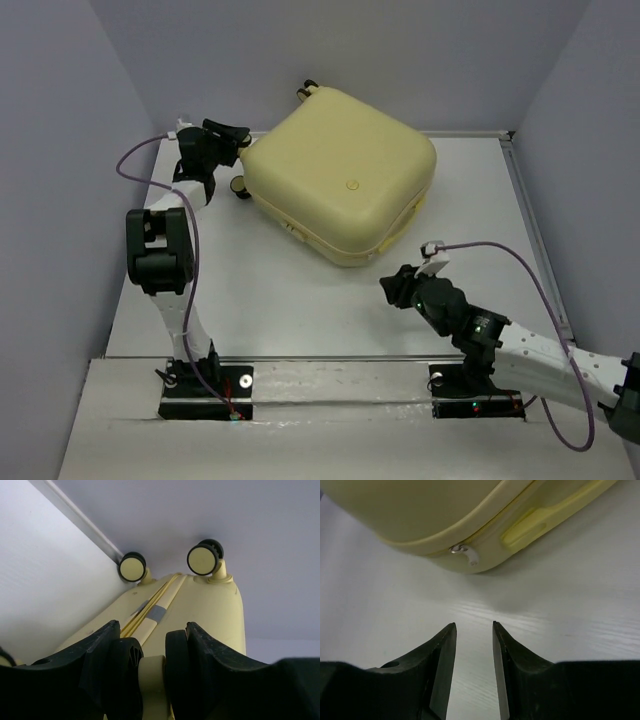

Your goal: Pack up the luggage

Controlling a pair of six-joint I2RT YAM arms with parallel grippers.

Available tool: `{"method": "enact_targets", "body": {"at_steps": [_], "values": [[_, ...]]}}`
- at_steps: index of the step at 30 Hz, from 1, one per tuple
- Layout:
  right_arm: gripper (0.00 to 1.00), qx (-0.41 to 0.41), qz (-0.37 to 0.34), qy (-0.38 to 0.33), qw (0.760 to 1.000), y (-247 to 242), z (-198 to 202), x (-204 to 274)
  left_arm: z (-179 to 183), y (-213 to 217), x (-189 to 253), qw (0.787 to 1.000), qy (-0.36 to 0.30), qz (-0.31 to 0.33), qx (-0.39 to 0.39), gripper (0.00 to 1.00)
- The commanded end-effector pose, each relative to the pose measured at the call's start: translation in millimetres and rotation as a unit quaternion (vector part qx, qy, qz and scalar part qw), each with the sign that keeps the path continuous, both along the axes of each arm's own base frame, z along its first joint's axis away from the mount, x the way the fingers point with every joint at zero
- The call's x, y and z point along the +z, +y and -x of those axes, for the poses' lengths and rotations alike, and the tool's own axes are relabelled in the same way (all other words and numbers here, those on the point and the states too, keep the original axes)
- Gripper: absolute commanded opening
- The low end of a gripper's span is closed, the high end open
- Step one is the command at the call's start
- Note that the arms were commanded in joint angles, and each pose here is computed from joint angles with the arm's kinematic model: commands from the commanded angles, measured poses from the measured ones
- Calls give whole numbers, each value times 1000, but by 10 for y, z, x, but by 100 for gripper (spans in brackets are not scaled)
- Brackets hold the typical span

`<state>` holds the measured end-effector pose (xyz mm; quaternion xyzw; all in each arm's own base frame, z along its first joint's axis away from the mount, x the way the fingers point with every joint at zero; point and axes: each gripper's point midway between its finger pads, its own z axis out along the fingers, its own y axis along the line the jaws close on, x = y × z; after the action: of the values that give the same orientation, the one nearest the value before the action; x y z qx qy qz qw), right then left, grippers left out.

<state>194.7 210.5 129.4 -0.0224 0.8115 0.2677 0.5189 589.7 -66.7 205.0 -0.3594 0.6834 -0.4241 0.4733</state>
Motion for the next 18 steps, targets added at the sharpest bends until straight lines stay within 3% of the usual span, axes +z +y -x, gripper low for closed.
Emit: {"method": "enact_targets", "body": {"at_steps": [1, 7, 10, 14, 18], "values": [[41, 0, 6, -42, 999, -176, -343, 345, 482, 250, 1055, 988, -137, -73, 11, 6], [42, 76, 3, -64, 995, -40, -569, 406, 1001, 384, 1139, 985, -127, -113, 36, 6], [43, 155, 6, -65, 986, 171, -443, 337, 1258, 423, 1212, 982, -122, -138, 45, 6], [40, 173, -5, -75, 982, 174, -365, 382, 1708, 476, 1439, 974, -134, -168, 67, 6], [43, 156, -16, -85, 984, 119, -362, 451, 1936, 551, 1352, 971, -116, -189, 88, 6]]}}
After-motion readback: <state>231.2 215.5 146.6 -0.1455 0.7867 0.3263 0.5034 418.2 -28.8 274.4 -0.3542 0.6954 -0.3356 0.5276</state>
